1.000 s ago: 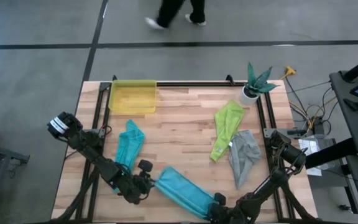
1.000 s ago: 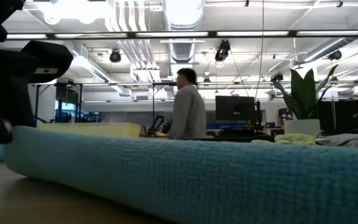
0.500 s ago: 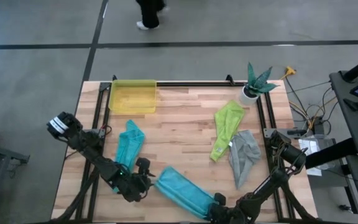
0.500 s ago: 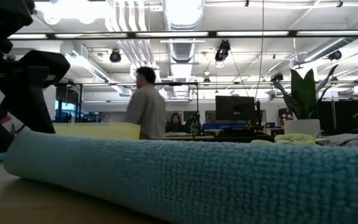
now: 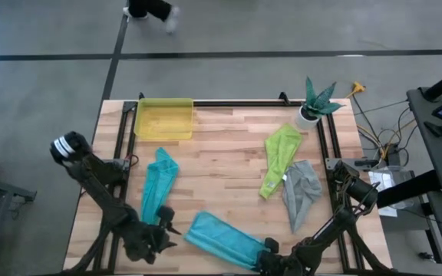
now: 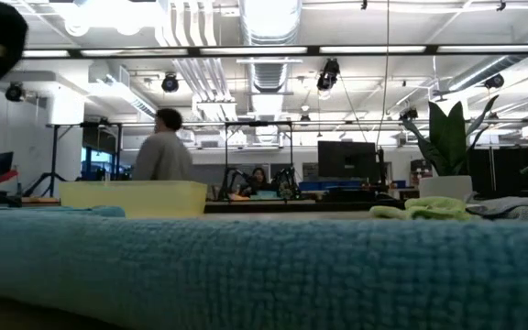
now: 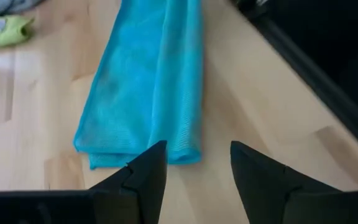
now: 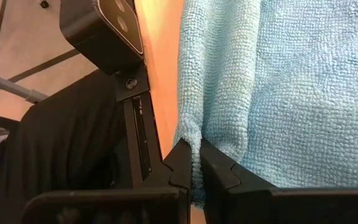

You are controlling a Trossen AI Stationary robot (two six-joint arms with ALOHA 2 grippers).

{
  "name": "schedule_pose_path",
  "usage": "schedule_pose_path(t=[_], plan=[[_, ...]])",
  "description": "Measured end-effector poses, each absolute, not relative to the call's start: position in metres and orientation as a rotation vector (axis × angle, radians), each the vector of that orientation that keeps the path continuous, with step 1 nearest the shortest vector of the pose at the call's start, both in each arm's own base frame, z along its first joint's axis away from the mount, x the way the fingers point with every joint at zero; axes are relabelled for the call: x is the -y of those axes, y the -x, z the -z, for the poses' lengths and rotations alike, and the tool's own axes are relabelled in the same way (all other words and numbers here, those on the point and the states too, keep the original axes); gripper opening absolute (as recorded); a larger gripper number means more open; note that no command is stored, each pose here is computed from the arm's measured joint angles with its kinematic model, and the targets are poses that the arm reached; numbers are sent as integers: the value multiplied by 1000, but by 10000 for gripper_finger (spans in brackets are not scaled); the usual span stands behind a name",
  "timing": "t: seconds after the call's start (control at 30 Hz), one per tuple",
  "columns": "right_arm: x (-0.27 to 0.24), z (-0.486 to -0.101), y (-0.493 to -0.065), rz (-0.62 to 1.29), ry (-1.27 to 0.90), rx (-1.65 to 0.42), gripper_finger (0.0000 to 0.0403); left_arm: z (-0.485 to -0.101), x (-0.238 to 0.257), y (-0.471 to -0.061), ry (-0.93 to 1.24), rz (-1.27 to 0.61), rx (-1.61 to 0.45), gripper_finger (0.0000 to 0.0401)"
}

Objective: Roll microfiber towels into tight, uniform cylinder then place into a basket
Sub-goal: Roll the right light blue towel

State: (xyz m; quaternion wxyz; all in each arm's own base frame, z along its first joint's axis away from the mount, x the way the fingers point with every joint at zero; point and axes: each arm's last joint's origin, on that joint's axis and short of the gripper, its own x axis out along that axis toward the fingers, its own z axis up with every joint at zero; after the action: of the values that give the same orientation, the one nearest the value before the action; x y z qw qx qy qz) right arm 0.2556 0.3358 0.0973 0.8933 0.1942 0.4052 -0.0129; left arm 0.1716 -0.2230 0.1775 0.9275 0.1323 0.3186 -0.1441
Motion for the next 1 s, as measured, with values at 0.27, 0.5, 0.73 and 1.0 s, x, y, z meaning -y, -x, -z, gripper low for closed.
schedule_pose_path(t=[0.27,0.5,0.73,1.0], plan=[[-336,-98,-256,22,-392,-838,9,-181,250,-170,-305,483,-456,162],[-336,-98,-256,23,-395,-837,9,-142,271,-187,-475,546,-447,162],[-336,-98,-256,22,-395,-836,9,-124,278,-216,-595,445,-454,162],[-336,-98,-256,23,-398,-836,9,-116,270,-241,-622,392,-483,162]])
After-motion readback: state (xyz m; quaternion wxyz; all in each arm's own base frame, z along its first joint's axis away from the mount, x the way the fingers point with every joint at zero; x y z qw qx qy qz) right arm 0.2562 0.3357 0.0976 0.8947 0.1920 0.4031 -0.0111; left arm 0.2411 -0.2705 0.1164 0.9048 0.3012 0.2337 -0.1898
